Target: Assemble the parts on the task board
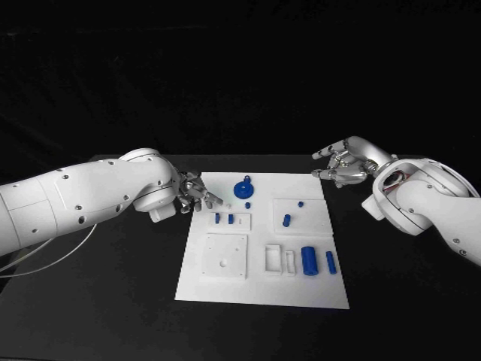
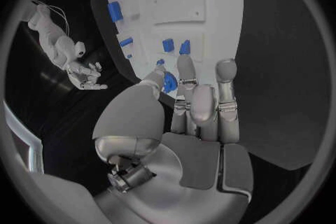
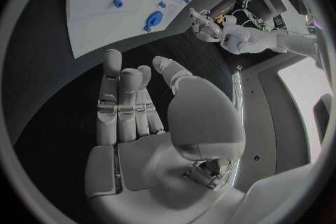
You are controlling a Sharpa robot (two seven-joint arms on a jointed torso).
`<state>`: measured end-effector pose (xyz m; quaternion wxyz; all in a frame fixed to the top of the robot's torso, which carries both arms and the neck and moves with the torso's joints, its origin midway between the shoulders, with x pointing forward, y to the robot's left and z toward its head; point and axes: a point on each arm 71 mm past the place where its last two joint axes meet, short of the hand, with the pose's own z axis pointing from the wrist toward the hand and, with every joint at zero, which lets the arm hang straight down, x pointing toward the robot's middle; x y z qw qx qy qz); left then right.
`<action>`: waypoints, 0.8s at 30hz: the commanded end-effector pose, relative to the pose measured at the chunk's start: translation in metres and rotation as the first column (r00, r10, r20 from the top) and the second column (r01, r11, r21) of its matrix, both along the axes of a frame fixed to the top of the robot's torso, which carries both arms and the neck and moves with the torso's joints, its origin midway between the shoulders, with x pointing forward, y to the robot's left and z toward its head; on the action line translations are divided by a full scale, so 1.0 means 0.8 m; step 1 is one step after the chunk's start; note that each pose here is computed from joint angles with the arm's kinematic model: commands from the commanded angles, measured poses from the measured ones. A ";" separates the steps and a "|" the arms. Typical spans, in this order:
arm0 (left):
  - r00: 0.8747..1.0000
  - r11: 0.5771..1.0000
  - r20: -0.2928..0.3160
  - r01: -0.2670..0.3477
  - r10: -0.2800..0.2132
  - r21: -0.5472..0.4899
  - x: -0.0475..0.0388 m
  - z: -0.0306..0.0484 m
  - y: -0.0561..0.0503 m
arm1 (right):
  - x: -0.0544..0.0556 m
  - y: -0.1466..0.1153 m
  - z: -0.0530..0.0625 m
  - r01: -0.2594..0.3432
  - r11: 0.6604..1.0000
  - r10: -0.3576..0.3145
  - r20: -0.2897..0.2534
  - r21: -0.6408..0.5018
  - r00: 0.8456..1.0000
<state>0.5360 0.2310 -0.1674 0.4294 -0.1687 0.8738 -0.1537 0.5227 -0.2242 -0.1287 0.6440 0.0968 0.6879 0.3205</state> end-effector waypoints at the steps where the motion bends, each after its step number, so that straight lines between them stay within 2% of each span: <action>1: 0.999 0.997 -0.034 0.019 -0.016 0.078 0.002 -0.0020 0.000 | -0.001 0.001 0.000 -0.009 1.000 0.009 0.002 0.000 1.000; 9: 0.996 0.992 -0.072 0.059 -0.051 0.114 0.008 -0.0076 -0.008 | 0.000 0.002 0.000 -0.010 1.000 0.010 0.002 0.000 1.000; 24: 0.994 0.990 -0.078 0.085 -0.076 0.109 0.019 -0.0109 -0.028 | 0.000 0.005 0.000 -0.014 1.000 0.014 0.001 0.002 1.000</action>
